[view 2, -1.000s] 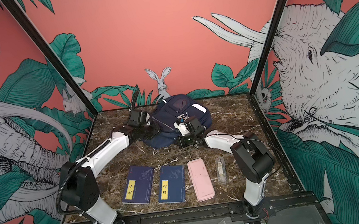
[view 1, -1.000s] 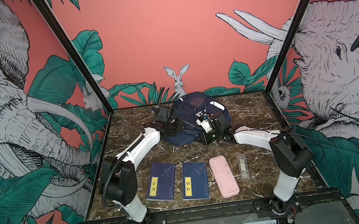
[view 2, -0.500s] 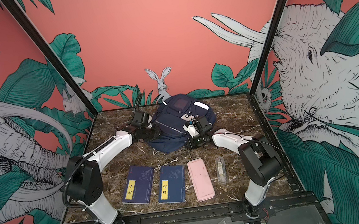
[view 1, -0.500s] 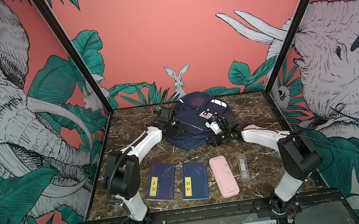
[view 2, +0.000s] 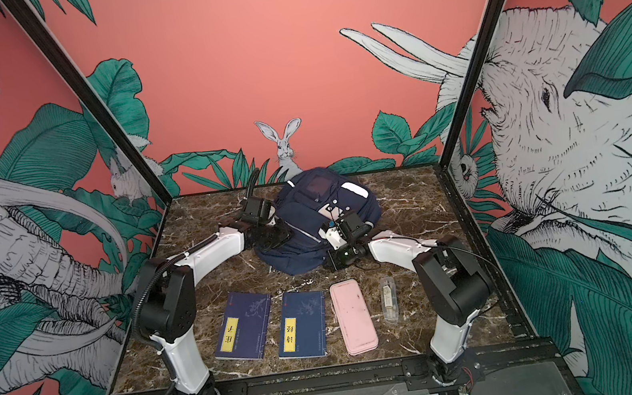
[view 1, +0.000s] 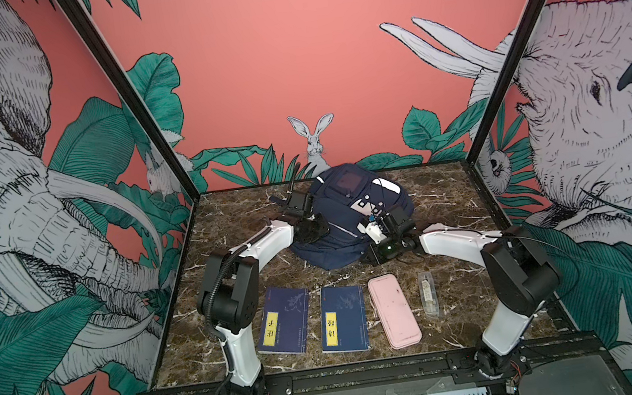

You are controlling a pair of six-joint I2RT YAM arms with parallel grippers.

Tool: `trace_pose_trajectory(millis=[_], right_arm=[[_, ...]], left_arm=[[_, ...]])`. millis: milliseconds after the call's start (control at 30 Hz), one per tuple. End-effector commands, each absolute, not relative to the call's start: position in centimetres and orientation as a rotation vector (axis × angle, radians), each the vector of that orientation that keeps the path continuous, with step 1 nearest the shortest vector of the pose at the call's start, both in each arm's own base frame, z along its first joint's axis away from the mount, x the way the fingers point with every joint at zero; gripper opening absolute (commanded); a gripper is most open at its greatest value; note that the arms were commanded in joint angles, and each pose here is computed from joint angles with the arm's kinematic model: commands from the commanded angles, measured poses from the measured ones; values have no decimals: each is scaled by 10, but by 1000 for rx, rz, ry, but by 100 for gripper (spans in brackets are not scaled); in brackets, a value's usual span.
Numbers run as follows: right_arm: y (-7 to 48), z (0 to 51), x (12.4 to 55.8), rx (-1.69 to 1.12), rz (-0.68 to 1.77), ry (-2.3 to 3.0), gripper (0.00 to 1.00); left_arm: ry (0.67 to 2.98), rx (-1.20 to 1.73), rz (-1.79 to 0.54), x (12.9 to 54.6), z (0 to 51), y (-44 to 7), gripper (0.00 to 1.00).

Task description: Pack the student bag

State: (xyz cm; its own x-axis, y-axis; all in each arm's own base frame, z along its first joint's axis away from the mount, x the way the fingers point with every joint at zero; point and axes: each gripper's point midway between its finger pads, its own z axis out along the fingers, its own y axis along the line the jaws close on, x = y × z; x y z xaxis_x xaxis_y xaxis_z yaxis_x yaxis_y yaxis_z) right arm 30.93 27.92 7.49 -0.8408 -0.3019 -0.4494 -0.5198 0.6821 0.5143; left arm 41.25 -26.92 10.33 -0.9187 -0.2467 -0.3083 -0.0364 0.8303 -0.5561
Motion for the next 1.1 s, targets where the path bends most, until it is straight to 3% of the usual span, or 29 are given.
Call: trace_pose_trajectory(millis=[0, 100, 600, 1067], right_arm=[[295, 80, 306, -694, 985, 2547, 0], [300, 79, 305, -710, 996, 2548, 0], [356, 87, 300, -808, 1118, 2505, 0], [410, 130, 344, -616, 1327, 2343, 1]], left_arm=[[2568, -211, -886, 421, 127, -285, 15], [2532, -236, -921, 421, 138, -287, 0], [2365, -309, -1058, 434, 195, -295, 0], [2353, -317, -1030, 439, 200, -293, 0]])
